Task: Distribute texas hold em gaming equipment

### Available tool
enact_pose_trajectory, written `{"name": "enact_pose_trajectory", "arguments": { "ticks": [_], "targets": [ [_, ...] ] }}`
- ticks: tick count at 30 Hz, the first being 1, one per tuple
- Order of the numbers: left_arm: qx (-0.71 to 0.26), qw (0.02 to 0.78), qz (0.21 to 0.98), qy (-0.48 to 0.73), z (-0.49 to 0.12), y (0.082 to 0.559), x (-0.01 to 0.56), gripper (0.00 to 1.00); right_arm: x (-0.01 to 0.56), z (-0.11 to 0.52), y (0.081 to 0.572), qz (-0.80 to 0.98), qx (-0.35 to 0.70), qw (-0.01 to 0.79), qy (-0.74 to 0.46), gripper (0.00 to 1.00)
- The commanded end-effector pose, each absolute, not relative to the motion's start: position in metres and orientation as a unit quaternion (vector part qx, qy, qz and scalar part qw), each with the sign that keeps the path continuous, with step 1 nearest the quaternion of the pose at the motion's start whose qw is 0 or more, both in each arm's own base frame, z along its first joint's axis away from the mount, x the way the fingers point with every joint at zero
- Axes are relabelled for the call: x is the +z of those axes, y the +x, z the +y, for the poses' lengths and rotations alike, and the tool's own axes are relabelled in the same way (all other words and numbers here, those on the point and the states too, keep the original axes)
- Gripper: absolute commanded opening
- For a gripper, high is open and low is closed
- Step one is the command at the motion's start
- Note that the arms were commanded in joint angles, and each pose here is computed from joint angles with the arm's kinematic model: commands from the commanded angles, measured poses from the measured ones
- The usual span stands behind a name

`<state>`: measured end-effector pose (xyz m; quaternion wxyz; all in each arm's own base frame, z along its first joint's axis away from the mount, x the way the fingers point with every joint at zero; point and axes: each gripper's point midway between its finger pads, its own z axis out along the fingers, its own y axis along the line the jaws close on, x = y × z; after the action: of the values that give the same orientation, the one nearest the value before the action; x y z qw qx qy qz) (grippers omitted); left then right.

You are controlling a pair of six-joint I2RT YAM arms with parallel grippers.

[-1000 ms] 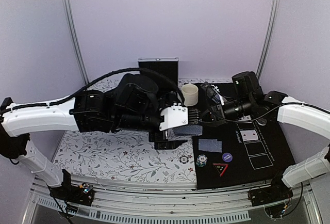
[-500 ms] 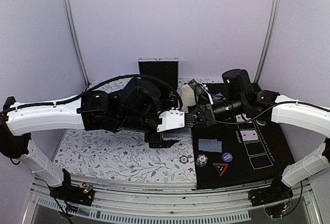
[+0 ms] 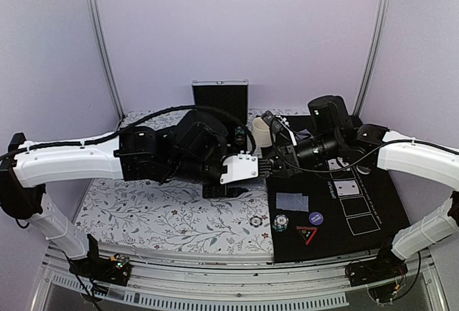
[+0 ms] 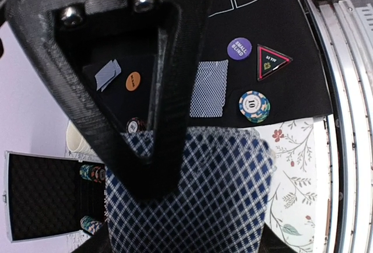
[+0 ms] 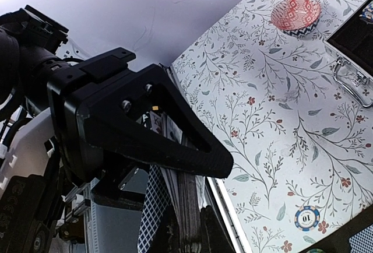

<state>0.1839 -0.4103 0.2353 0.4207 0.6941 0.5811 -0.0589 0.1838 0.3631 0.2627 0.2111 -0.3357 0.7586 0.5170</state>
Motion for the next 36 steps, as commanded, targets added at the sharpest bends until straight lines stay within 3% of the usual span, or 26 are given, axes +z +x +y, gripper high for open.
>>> {"name": "enact_pose_trajectory", "arguments": {
  "ticks": [1, 3, 6, 11, 17, 21, 25, 28, 29, 31, 34, 36],
  "targets": [
    [-0.068, 0.409, 0.587, 0.695, -0.405, 0.184, 0.232, 0.50, 0.279, 0.363, 0.189, 0.759, 0.502, 0.237, -0.339, 0.09],
    [-0.070, 0.405, 0.590, 0.695, -0.402, 0.183, 0.230, 0.47, 0.278, 0.359, 0.191, 0.766, 0.489, 0.245, -0.337, 0.17],
    [-0.069, 0.397, 0.597, 0.694, -0.395, 0.181, 0.225, 0.46, 0.275, 0.350, 0.195, 0.784, 0.461, 0.251, -0.331, 0.39],
    [-0.062, 0.373, 0.635, 0.674, -0.370, 0.182, 0.211, 0.43, 0.254, 0.305, 0.211, 0.848, 0.352, 0.266, -0.292, 0.66],
    [-0.039, 0.343, 0.688, 0.638, -0.335, 0.186, 0.188, 0.42, 0.182, 0.224, 0.203, 0.953, 0.184, 0.184, -0.152, 0.72],
    [-0.029, 0.336, 0.700, 0.630, -0.321, 0.186, 0.184, 0.42, 0.134, 0.203, 0.177, 0.977, 0.137, 0.104, -0.126, 0.83],
    [-0.031, 0.346, 0.697, 0.627, -0.315, 0.186, 0.191, 0.42, 0.129, 0.225, 0.163, 0.957, 0.165, 0.072, -0.228, 0.91],
    [-0.032, 0.353, 0.692, 0.629, -0.312, 0.185, 0.196, 0.42, 0.168, 0.253, 0.184, 0.913, 0.195, 0.153, -0.323, 0.94],
    [-0.031, 0.355, 0.690, 0.630, -0.311, 0.185, 0.198, 0.42, 0.189, 0.277, 0.183, 0.875, 0.231, 0.188, -0.381, 1.00],
    [-0.030, 0.361, 0.689, 0.628, -0.308, 0.186, 0.201, 0.42, 0.211, 0.300, 0.173, 0.800, 0.246, 0.234, -0.495, 0.99],
    [-0.024, 0.366, 0.684, 0.631, -0.305, 0.188, 0.205, 0.42, 0.200, 0.294, 0.166, 0.713, 0.194, 0.243, -0.629, 0.99],
    [-0.019, 0.371, 0.682, 0.630, -0.302, 0.190, 0.208, 0.42, 0.159, 0.265, 0.169, 0.691, 0.110, 0.209, -0.683, 0.99]
  ]
}}
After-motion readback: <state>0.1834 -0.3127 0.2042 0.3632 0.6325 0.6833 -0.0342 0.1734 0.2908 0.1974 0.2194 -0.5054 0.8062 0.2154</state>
